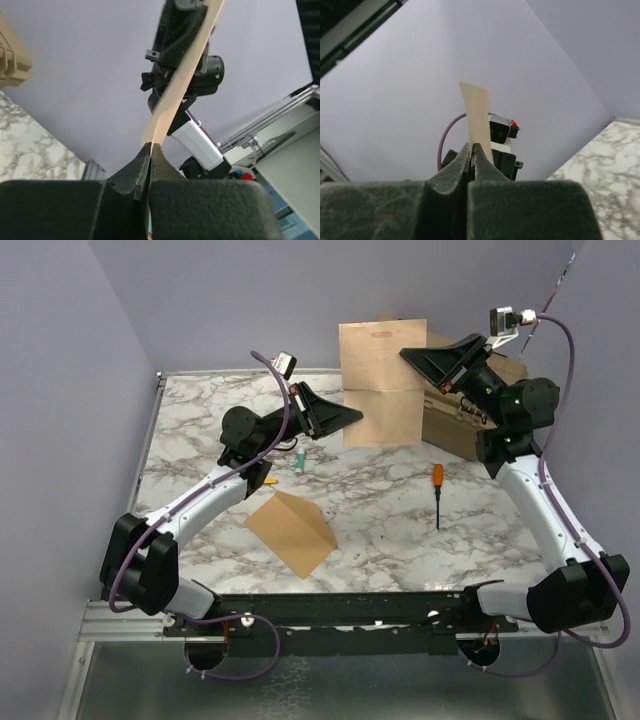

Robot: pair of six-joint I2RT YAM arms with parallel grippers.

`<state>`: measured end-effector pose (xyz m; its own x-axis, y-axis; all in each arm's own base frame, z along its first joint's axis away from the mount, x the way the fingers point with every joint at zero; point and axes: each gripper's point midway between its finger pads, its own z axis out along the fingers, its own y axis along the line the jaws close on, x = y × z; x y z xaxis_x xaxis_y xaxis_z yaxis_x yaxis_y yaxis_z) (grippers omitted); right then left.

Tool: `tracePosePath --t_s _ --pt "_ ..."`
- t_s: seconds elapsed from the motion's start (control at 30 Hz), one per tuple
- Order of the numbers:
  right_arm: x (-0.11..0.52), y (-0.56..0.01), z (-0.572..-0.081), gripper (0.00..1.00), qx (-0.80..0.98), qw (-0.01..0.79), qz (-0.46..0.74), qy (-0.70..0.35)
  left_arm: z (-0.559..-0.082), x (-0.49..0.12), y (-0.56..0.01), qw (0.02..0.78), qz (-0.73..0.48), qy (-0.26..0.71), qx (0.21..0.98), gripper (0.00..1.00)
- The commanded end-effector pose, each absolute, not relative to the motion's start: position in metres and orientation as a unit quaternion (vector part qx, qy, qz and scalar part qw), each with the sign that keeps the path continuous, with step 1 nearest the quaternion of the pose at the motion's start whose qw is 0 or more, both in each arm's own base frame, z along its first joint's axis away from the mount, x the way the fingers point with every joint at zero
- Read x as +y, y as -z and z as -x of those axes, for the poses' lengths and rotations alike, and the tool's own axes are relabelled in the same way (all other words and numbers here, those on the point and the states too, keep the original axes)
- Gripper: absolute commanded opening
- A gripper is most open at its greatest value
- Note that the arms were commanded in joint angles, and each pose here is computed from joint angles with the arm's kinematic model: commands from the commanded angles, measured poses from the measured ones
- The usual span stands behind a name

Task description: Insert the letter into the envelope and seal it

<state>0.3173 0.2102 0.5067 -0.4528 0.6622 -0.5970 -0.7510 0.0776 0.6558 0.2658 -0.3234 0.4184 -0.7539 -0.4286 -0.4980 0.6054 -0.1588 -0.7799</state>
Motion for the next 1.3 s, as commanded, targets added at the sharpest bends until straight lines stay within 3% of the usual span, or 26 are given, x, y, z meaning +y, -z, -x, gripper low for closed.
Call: tracePosePath --t_s 0.0,0.17,0.37,0.43,0.63,0.87,1.0,1.27 --pt "0.208 -0.525 -0.296 0.01 0.495 0.633 0.182 -0.566 -0.268 -0.326 -0.437 0.291 -0.043 0.79 0.538 0.0" --pt "0.204 -0.538 -0.283 0.0 0.468 0.688 0.256 -0.492 -0.276 -0.325 -0.434 0.255 -0.012 0.799 0.545 0.0" --pt "0.217 -0.525 -0.252 0.0 0.469 0.638 0.393 -0.468 -0.278 -0.321 -0.46 0.273 -0.017 0.807 0.524 0.0" --pt "0.217 -0.52 -0.243 0.08 0.474 0.622 0.42 -0.461 -0.276 -0.319 -0.473 0.291 -0.033 0.807 0.513 0.0" --pt "0.218 -0.504 -0.224 0.46 0.509 0.553 0.452 -0.48 -0.283 -0.317 -0.48 0.347 -0.067 0.789 0.503 0.0" --pt "0.214 -0.509 -0.195 0.83 0.51 0.536 0.457 -0.494 -0.286 -0.311 -0.48 0.457 -0.145 0.729 0.489 0.0" --pt "0.211 -0.511 -0.175 0.91 0.5 0.531 0.466 -0.501 -0.293 -0.307 -0.477 0.466 -0.151 0.719 0.493 0.0" --pt "0.212 -0.506 -0.185 0.92 0.528 0.531 0.416 -0.516 -0.298 -0.306 -0.477 0.464 -0.153 0.718 0.495 0.0"
